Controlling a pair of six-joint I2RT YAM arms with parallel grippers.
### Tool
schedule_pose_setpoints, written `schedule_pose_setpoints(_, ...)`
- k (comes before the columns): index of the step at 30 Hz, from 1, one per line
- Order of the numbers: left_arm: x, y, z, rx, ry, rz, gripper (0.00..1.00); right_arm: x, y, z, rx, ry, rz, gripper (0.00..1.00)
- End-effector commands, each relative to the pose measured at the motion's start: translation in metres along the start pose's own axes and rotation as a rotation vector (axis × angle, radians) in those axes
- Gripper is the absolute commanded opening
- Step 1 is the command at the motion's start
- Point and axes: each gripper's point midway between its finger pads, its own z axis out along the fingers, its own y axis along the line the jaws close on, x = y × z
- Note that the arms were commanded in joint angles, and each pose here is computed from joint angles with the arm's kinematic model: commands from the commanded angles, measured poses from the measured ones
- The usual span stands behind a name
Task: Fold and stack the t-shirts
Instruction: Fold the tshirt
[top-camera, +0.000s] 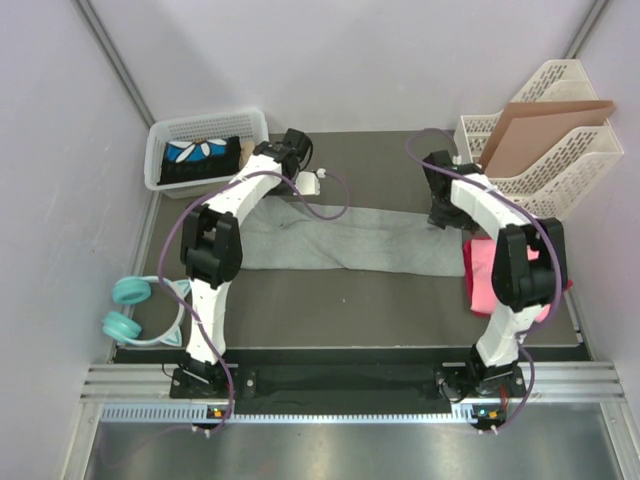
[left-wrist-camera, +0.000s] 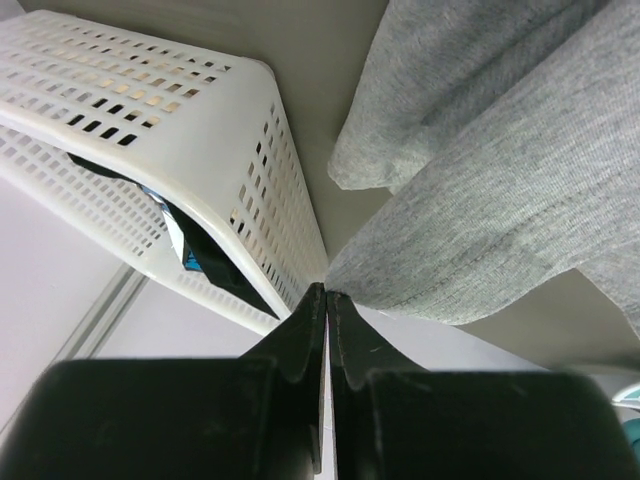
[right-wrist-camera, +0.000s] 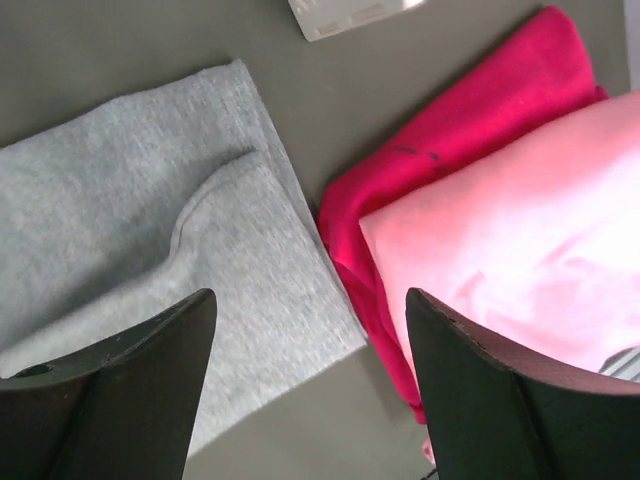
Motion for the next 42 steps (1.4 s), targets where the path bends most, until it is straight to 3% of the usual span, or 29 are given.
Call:
schedule_pose_setpoints(1,0.007,0.016,-0.009,-0.077,0.005,-0.046,0.06,0.009,0.009,-0.034,-0.127,-0.036,0.022,0.76)
schedule_pose_setpoints(2,0.007,0.017,-0.008,-0.08,0.005,-0.055,0.09,0.025,0.01,-0.032,-0.128,-0.011,0.009,0.76)
schedule_pose_setpoints(5,0.006,0.019,-0.005,-0.095,0.01,-0.064,0.44,0.061,0.019,-0.04,-0.172,0.018,-0.049,0.76)
schedule_pose_setpoints(7,0.005,0.02,-0.004,-0.105,0.006,-0.07,0.49,0.079,0.022,-0.041,-0.18,0.03,-0.076,0.76)
schedule_pose_setpoints(8,0.004,0.024,-0.005,-0.124,0.001,-0.085,0.59,0.094,0.019,-0.037,-0.175,0.05,-0.084,0.76)
schedule_pose_setpoints(9,0.003,0.029,-0.009,-0.141,-0.007,-0.098,0.97,0.101,0.02,-0.035,-0.187,0.061,-0.08,0.76)
schedule_pose_setpoints(14,0.021,0.02,-0.035,-0.127,-0.015,-0.142,0.99,0.129,0.018,-0.019,-0.181,0.105,-0.084,0.76)
schedule_pose_setpoints(20,0.055,-0.073,-0.058,0.017,-0.071,-0.097,0.99,0.118,0.025,-0.015,-0.169,0.1,-0.1,0.75)
schedule_pose_setpoints(24,0.079,-0.153,-0.037,0.129,-0.041,-0.053,0.99,0.104,0.031,-0.027,-0.202,0.08,-0.09,0.75)
schedule_pose_setpoints(26,0.081,-0.168,-0.025,0.148,-0.043,-0.064,0.99,0.098,0.032,-0.032,-0.213,0.072,-0.084,0.75)
schedule_pose_setpoints(33,0.059,-0.157,0.0,0.123,-0.09,-0.147,0.99,0.086,0.036,-0.031,-0.204,0.061,-0.075,0.74)
schedule_pose_setpoints(38,0.045,-0.141,-0.009,0.153,-0.198,-0.241,0.99,0.082,0.038,-0.035,-0.215,0.056,-0.069,0.73)
schedule_pose_setpoints(42,0.057,-0.156,-0.007,0.199,-0.179,-0.238,0.99,0.079,0.036,-0.035,-0.208,0.053,-0.069,0.73)
